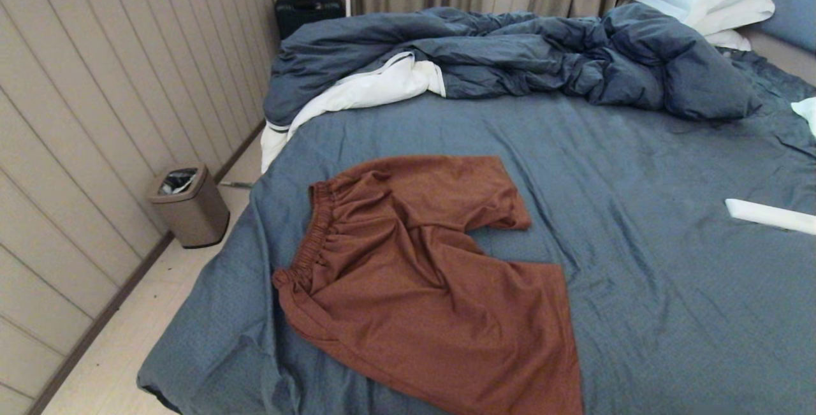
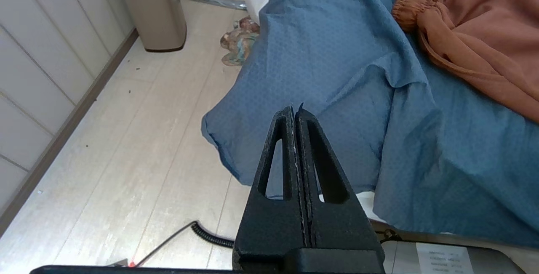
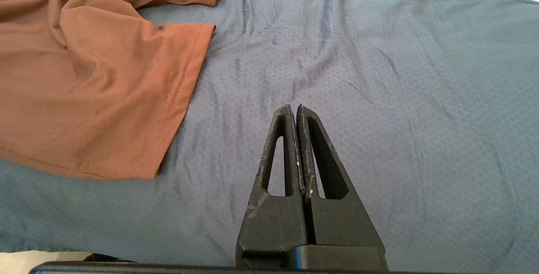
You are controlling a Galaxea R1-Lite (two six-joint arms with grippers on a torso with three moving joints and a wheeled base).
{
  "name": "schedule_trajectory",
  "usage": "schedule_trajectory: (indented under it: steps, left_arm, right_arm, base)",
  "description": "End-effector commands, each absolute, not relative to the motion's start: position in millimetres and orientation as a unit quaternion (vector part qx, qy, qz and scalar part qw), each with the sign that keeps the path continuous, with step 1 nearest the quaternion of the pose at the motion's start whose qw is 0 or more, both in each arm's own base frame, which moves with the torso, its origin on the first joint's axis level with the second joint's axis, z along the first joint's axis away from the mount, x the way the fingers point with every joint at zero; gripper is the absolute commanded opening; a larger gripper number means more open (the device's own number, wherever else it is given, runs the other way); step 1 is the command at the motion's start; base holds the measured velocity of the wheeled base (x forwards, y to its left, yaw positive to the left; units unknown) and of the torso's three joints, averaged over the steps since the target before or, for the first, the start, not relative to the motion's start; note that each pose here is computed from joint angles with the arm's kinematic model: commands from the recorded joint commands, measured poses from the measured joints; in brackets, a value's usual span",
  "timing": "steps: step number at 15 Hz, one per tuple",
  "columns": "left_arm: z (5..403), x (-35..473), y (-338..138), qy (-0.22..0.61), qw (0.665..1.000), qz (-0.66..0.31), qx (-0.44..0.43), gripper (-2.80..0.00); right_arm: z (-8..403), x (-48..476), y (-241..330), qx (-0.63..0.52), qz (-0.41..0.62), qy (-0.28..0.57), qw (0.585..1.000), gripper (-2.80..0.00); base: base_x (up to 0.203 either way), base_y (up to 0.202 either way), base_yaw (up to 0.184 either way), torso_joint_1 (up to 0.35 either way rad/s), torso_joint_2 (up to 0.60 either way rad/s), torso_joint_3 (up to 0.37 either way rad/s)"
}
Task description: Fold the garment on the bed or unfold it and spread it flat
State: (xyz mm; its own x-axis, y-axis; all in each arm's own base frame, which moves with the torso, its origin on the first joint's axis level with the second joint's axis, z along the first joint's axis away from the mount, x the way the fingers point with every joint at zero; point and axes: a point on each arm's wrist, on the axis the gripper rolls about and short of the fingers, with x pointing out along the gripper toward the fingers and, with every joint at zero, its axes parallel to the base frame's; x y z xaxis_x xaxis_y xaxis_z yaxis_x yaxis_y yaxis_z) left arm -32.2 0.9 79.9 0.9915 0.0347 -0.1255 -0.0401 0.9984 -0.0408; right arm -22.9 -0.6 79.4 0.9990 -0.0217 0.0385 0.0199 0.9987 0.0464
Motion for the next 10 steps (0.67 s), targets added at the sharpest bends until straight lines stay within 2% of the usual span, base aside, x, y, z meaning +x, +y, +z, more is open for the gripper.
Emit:
schedule_trajectory:
  steps: [1,10]
  left_arm:
    - [79.8,-32.0,0.9,0.064,0.998,0.019,-0.022,-2.8]
    - [79.8,-32.0,0.9,0.064,0.998,0.019,-0.022,-2.8]
  right_arm:
    - [79.5,-22.6,-0.6,0.023,-0.01,-0.018,1.0,-2.8]
    - [79.5,-22.6,-0.6,0.026,-0.01,-0.018,0.999,-2.8]
  base:
    - [0.0,0.0,0.0,0.0,0.0,0.0]
    - [0.0,0.0,0.0,0.0,0.0,0.0]
